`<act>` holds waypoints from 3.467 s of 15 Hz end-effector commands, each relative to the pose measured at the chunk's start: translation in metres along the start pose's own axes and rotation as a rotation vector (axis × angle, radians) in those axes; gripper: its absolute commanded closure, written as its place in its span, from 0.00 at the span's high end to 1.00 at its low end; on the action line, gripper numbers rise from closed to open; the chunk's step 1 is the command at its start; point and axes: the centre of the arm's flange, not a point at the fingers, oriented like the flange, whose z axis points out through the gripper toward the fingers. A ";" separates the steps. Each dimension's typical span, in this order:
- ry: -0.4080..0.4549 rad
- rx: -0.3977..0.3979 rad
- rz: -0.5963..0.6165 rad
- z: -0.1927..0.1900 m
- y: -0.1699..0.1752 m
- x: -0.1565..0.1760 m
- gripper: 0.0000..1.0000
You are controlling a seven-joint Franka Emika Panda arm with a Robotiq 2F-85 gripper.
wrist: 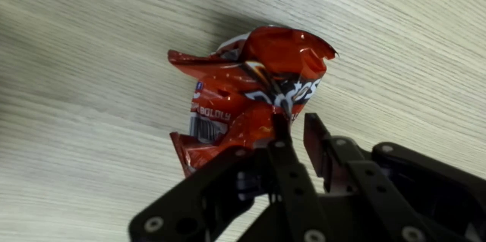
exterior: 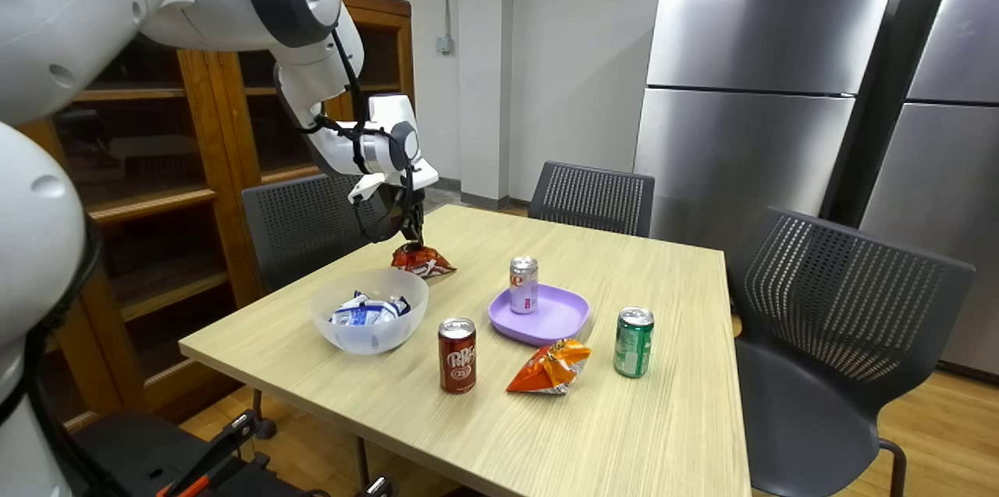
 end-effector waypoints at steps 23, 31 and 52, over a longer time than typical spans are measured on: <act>0.059 0.119 0.000 -0.120 0.048 -0.001 0.00; 0.051 0.104 -0.004 -0.154 0.128 -0.012 0.00; -0.020 -0.070 -0.028 -0.114 0.190 -0.035 0.00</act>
